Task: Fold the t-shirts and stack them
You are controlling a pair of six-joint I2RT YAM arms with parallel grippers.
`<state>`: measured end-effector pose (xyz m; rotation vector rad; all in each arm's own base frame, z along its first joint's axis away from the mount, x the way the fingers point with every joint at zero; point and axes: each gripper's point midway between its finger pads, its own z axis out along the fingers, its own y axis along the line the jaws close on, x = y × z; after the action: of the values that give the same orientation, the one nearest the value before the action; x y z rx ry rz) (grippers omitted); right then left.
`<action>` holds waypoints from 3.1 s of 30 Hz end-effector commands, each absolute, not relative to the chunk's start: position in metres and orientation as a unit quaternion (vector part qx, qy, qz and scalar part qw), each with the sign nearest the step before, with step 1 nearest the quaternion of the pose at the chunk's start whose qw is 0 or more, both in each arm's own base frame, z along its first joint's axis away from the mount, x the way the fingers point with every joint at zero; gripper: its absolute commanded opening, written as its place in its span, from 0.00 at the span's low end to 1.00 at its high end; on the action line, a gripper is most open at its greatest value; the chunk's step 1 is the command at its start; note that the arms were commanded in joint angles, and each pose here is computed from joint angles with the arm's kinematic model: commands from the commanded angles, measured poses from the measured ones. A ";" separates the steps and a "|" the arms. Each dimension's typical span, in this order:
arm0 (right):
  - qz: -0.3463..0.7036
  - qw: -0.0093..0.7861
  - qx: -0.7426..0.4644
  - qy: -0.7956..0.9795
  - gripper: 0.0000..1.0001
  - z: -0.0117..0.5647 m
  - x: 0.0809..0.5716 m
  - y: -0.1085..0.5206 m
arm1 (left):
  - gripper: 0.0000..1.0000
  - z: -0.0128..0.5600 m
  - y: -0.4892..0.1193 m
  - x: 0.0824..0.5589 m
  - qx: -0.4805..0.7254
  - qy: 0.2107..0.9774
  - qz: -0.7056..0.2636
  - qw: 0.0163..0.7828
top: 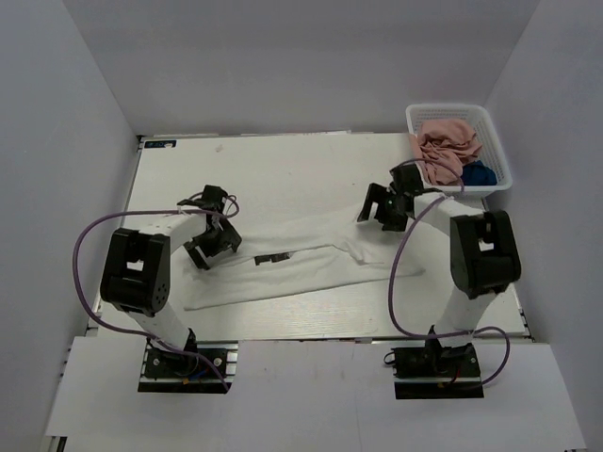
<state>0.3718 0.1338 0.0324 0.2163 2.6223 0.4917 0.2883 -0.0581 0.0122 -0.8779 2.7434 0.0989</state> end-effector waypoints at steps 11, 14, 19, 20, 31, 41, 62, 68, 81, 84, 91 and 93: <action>0.236 0.272 -0.151 0.920 0.90 0.037 0.541 0.244 | 1.00 0.016 -0.167 0.111 -0.091 0.988 -0.025 -0.122; 0.254 0.305 -0.187 0.899 0.90 0.068 0.548 0.263 | 1.00 0.048 -0.196 0.124 -0.029 0.995 -0.065 -0.075; 0.189 0.362 -0.191 0.892 0.90 0.127 0.545 0.246 | 1.00 0.096 -0.211 0.176 0.045 0.994 -0.073 0.068; 0.173 0.373 -0.180 0.894 0.90 0.142 0.541 0.239 | 1.00 0.107 -0.213 0.185 0.048 0.992 -0.068 0.091; 0.154 0.238 -0.105 0.953 0.90 0.081 0.388 0.214 | 0.97 0.058 -0.239 0.184 0.213 0.975 0.011 0.056; 0.142 0.172 -0.090 0.971 0.90 0.029 0.388 0.221 | 0.93 0.034 -0.281 0.194 0.256 0.964 -0.033 0.056; 0.257 0.368 -0.045 0.893 0.90 0.077 0.620 0.227 | 0.99 0.057 -0.352 0.353 0.071 0.987 -0.039 0.142; 0.261 0.446 -0.118 0.848 0.90 0.173 0.606 0.232 | 0.99 0.129 -0.317 0.324 0.088 0.964 -0.086 0.235; 0.254 0.343 -0.061 0.902 0.90 0.131 0.339 0.213 | 0.99 0.076 -0.212 0.232 -0.046 0.973 -0.115 0.195; 0.272 0.277 -0.076 0.918 0.90 0.106 0.265 0.220 | 0.99 0.054 -0.215 0.224 -0.040 0.973 -0.139 0.181; 0.292 0.141 -0.063 0.944 0.90 0.080 0.147 0.216 | 0.69 0.013 -0.209 0.198 -0.031 0.983 -0.137 0.116; 0.285 0.113 -0.065 0.950 0.90 0.070 0.129 0.214 | 0.62 0.005 -0.207 0.190 -0.030 0.983 -0.142 0.110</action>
<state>0.1542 0.2118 0.0717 -0.2537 2.7004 0.7874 0.2012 -0.2023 0.0178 -0.0995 2.8706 -0.3355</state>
